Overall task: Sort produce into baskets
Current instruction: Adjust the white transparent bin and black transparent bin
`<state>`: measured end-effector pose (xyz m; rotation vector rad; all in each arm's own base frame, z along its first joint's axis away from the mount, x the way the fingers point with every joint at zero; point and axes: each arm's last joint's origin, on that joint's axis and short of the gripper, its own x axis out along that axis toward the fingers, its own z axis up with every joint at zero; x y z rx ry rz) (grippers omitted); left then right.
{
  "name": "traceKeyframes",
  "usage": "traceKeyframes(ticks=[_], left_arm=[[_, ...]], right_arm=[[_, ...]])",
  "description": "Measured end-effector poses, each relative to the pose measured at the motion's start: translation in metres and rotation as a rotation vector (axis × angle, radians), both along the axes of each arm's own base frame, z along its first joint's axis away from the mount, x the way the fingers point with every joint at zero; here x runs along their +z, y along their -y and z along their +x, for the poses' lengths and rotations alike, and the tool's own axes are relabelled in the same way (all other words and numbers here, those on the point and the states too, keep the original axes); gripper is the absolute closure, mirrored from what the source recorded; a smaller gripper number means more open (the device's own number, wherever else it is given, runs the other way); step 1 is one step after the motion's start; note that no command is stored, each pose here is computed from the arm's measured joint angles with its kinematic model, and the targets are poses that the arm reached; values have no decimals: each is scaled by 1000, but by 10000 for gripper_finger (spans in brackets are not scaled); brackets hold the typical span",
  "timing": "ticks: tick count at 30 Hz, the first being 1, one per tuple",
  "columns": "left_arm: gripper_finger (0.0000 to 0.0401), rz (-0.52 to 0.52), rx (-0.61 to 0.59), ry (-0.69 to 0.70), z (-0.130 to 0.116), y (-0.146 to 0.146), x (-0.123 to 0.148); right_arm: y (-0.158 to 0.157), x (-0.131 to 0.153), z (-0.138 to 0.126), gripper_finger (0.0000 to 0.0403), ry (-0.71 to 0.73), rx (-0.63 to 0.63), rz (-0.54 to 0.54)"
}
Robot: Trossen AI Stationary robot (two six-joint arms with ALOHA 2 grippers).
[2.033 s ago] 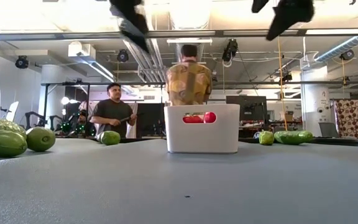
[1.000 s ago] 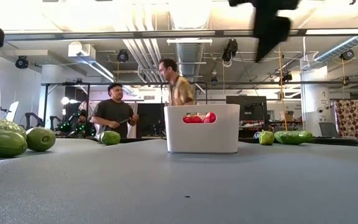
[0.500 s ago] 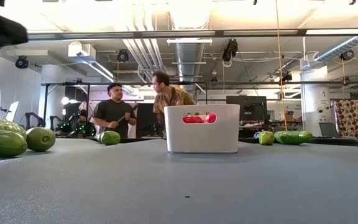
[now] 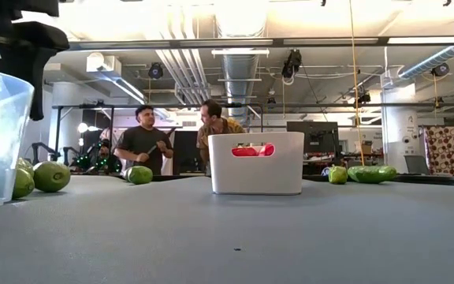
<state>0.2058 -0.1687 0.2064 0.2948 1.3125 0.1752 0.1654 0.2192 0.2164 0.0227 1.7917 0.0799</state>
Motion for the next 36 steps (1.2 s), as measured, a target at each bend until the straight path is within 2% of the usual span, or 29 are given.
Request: traceKeyframes(ticks=[7, 17, 24, 28, 32, 36], left_arm=[[107, 17, 129, -26, -6, -6, -2], [107, 7, 170, -25, -7, -8, 0], [107, -27, 197, 1, -9, -10, 17], [107, -96, 246, 68, -17, -16, 35], [107, -144, 303, 157, -26, -26, 53], [107, -183, 383, 243, -32, -41, 68]], right_arm=[[19, -24, 0, 39, -46, -60, -97], [42, -18, 12, 39, 57, -9, -196], [53, -17, 18, 39, 46, -42, -203], [55, -15, 23, 39, 40, -86, -171], [44, -13, 34, 39, 146, -51, -51], [50, -15, 41, 39, 206, -101, -101]])
